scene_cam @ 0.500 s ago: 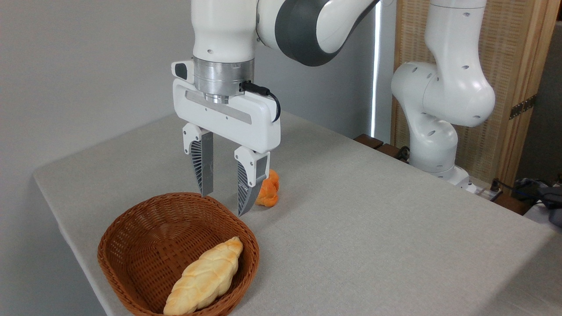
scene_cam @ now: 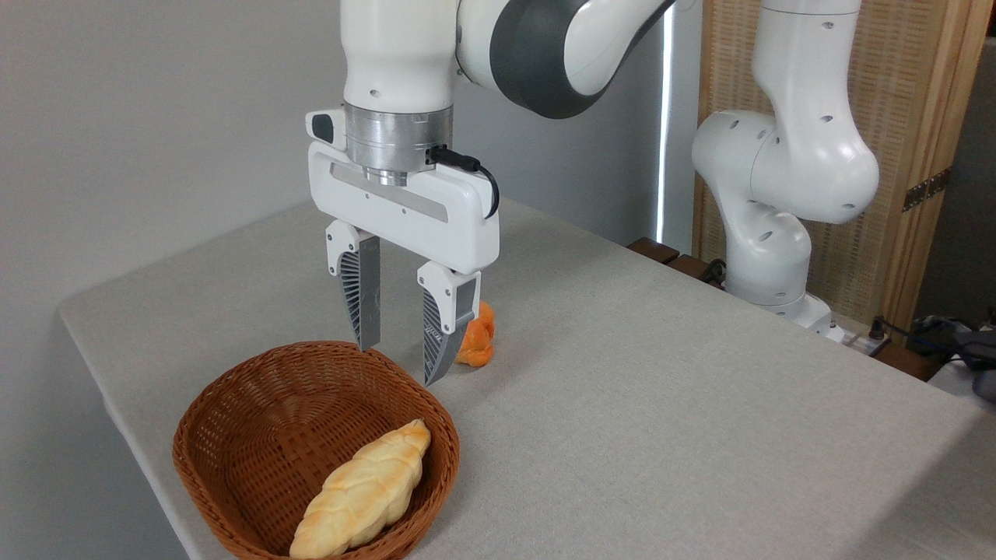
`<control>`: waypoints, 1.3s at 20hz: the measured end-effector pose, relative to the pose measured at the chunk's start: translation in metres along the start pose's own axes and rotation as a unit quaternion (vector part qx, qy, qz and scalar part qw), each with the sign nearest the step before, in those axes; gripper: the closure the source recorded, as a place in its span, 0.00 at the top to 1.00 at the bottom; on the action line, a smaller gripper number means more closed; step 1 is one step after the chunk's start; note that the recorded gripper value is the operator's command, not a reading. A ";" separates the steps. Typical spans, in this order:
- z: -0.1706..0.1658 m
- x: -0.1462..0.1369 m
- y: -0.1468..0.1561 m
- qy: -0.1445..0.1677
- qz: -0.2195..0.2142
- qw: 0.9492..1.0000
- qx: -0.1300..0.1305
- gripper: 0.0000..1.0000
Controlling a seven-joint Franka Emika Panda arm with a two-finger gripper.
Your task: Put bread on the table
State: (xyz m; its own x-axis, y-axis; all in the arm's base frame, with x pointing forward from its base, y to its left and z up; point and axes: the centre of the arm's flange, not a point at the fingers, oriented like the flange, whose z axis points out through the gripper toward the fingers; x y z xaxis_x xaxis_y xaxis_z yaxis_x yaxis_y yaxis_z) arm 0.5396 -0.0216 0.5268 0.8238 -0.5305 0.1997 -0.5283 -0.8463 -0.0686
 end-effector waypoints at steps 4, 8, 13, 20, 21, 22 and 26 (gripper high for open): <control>0.000 0.000 0.000 0.000 0.000 1.000 0.000 1.00; 0.000 0.000 -0.002 0.003 -0.001 1.000 0.002 1.00; 0.007 0.011 -0.010 0.044 -0.026 0.998 0.026 1.00; 0.024 0.014 -0.013 0.039 -0.032 0.998 0.024 1.00; 0.030 0.014 -0.015 0.038 -0.033 0.998 0.024 1.00; 0.036 0.015 -0.017 0.037 -0.034 0.998 0.024 1.00; 0.059 0.015 -0.026 0.033 -0.041 0.998 0.025 1.00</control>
State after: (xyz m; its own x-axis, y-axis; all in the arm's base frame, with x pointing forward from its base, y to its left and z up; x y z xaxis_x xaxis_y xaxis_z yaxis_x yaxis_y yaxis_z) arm 0.5780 -0.0102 0.4745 0.8473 -0.4572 0.2702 -0.4481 -0.8885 -0.0983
